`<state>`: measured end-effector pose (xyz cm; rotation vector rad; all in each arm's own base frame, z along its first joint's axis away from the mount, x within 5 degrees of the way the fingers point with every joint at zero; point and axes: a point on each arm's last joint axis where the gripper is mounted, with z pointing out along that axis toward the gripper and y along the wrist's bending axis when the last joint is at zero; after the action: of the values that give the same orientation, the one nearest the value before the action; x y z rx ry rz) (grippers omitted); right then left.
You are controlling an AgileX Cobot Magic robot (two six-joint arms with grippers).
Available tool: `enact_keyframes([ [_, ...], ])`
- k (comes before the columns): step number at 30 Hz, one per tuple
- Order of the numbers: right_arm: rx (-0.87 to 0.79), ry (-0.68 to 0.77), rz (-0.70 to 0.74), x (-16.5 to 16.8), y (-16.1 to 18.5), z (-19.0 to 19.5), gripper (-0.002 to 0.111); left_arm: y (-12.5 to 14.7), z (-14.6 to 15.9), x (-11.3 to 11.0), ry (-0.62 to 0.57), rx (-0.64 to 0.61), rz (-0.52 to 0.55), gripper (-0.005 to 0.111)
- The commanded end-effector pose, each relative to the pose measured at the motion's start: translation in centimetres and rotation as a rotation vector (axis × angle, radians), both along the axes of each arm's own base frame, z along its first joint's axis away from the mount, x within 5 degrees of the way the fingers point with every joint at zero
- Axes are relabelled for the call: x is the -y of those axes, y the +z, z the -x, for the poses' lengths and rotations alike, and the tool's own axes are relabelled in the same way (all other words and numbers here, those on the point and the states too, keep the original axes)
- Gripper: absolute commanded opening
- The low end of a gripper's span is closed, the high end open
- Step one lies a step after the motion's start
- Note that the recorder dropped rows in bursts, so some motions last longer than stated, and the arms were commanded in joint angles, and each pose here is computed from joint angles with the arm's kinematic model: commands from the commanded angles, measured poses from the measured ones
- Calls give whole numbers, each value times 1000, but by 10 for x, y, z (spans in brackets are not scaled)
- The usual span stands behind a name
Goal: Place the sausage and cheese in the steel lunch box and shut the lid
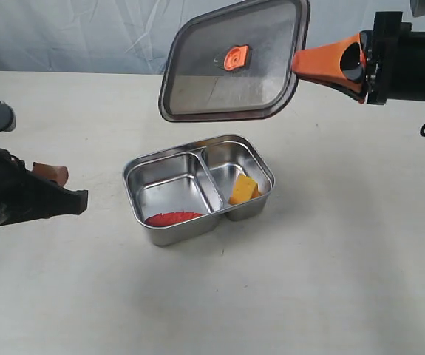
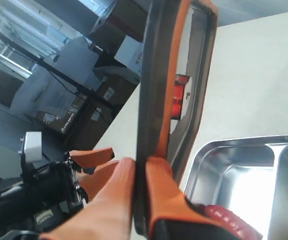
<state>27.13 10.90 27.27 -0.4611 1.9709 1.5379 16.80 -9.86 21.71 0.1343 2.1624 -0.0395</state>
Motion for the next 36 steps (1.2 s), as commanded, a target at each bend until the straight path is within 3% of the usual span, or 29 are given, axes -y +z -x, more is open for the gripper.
enact_keyframes([
  [1,101,38,41,2,17,13,-1,0,1,-2,4,-2,6,50],
  [9,182,-53,207,-6,43,39,-1,0,1,-2,4,-2,6,50],
  [16,237,100,172,-30,57,69,-1,0,1,-2,4,-2,6,50],
  [21,265,120,157,-33,59,72,-1,0,1,-2,4,-2,6,50],
  [25,217,87,56,-34,60,72,-1,0,1,-2,4,-2,6,50],
  [32,189,53,32,-31,32,78,-1,0,1,-2,4,-2,6,50],
  [36,305,49,-69,-29,16,89,-1,0,1,-2,6,-2,7,50],
])
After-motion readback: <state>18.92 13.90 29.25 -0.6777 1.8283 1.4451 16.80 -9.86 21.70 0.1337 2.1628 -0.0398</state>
